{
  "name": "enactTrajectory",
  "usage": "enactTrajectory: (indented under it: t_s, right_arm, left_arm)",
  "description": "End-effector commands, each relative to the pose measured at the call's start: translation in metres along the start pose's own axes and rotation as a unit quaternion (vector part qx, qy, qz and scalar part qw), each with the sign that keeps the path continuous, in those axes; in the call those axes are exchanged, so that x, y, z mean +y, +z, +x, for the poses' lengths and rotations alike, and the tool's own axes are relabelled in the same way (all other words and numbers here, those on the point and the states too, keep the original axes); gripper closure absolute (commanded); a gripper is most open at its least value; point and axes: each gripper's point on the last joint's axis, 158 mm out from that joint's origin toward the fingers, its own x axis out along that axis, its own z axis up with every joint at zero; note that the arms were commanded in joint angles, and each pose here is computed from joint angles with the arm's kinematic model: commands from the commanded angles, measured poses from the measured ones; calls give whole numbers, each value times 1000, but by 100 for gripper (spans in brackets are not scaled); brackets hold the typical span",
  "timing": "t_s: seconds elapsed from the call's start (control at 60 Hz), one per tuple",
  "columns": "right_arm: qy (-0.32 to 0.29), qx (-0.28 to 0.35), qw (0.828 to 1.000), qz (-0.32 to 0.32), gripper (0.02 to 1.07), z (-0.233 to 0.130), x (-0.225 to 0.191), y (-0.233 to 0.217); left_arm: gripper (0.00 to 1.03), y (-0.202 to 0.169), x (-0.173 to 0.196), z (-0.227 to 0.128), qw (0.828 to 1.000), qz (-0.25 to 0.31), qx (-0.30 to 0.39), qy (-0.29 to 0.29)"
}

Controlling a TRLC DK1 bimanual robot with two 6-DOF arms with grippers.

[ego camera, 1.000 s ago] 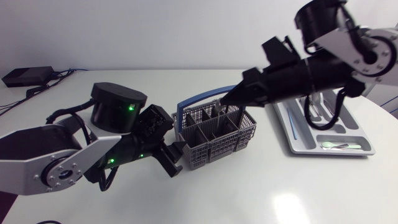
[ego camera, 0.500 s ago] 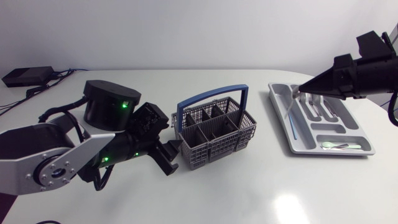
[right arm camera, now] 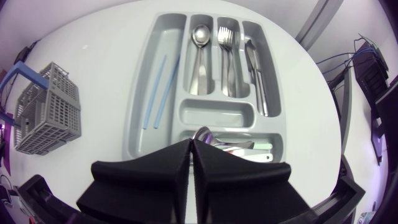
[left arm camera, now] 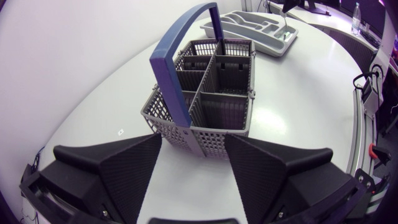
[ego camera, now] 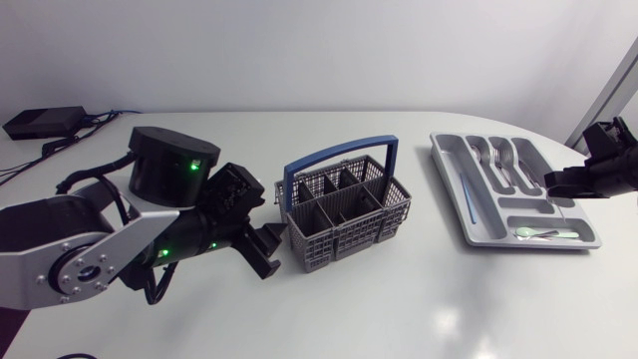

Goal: Unload the cutlery basket into the drawer organizer.

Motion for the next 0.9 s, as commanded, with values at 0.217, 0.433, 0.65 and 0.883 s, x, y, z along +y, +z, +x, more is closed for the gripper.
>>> enactTrajectory:
  t_s: [0.217, 0.433, 0.65, 0.883]
  right_arm:
    - [-71, 63, 995, -18, 101, 58, -40, -36]
    - [-61, 85, 994, -30, 66, 71, -18, -54]
    - [-70, 19, 995, -62, 40, 31, 14, -17]
    - [31, -31, 992, -116, 40, 20, 140, 12]
  left_arm:
    - [32, -18, 5, -1, 1000, -5, 18, 3]
    - [32, -24, 15, -2, 1000, -11, 25, 12]
    - [32, -30, 29, 2, 999, -29, 34, 17]
    - [32, -36, 38, 22, 997, -44, 61, 18]
